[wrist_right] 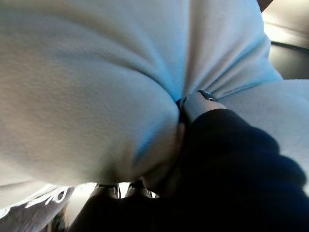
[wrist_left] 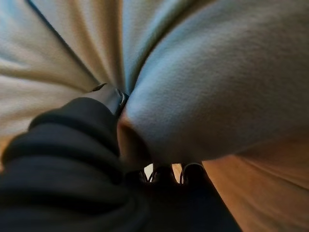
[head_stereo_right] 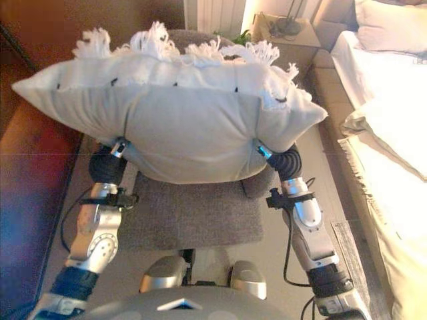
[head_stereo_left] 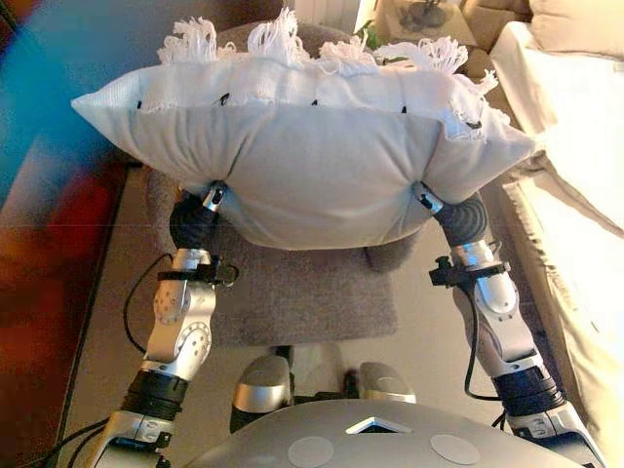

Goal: Pick up the cushion and take it to the sofa

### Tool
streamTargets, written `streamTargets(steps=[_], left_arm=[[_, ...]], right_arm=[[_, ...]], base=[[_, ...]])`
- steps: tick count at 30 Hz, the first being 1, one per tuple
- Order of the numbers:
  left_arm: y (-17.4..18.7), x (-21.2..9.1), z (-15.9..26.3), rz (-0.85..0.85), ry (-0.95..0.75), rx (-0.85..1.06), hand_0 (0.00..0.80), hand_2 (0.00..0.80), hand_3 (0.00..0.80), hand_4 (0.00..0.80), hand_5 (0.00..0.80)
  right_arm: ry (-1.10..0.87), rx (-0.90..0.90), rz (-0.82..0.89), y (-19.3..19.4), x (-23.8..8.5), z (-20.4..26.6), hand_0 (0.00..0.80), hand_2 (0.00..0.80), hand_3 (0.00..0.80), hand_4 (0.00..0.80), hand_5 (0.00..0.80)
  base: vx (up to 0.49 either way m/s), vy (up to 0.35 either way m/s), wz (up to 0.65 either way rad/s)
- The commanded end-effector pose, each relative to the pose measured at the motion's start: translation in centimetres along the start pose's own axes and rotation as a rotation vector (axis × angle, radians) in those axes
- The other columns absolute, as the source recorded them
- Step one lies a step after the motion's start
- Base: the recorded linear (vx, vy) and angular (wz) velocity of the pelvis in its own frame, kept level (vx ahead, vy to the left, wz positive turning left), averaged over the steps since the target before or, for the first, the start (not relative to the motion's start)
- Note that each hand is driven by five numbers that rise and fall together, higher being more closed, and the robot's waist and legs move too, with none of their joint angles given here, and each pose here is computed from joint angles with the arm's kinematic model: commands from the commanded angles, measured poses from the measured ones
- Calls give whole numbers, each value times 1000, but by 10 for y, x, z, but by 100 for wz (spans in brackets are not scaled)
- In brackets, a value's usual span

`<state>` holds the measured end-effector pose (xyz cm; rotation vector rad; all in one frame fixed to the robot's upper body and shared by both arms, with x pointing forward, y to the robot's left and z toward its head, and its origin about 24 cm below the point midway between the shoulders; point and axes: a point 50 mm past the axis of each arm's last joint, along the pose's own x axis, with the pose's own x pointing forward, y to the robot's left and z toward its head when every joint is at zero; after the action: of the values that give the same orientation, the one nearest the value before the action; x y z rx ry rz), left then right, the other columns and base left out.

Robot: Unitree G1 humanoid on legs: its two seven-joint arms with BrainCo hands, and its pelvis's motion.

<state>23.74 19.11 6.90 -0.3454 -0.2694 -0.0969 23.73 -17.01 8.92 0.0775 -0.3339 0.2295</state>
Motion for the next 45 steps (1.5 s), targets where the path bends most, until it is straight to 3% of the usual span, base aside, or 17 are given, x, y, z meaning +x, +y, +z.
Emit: streamTargets(steps=[1, 14, 22, 25, 35, 40, 45], left_arm=[[-58, 27, 23, -284, -191, -16, 800, 800, 800, 800, 800], [-48, 17, -37, -101, 67, -41, 800, 800, 800, 800, 800], [-49, 27, -68, -50, 228, -10, 800, 800, 800, 800, 800], [-54, 48, -68, -31, 231, 17, 800, 800, 800, 800, 800], [-88, 129, -40, -5, 130, 78, 800, 800, 800, 800, 800], [-90, 165, -13, 46, 84, 129, 800, 800, 800, 800, 800], [-83, 187, 3, 177, 117, 155, 800, 800, 800, 800, 800]], right_arm=[[-161, -36, 53, 10, 23, 21, 800, 800, 800, 800, 800], [123, -17, 49, 6, 30, -34, 800, 800, 800, 800, 800], [255, 38, -19, 12, 42, -65, 800, 800, 800, 800, 800], [267, 68, -33, 19, 59, -67, 800, 800, 800, 800, 800], [238, 76, -20, 35, 167, -23, 800, 800, 800, 800, 800], [247, 109, -34, 26, 190, -7, 800, 800, 800, 800, 800], [282, 26, -73, 8, 202, 6, 800, 800, 800, 800, 800]], base=[[174, -106, 24], [200, -109, 8], [160, -81, 13], [-4, -97, 7], [-142, -35, 8], [-216, 52, 4], [-112, 71, 5]])
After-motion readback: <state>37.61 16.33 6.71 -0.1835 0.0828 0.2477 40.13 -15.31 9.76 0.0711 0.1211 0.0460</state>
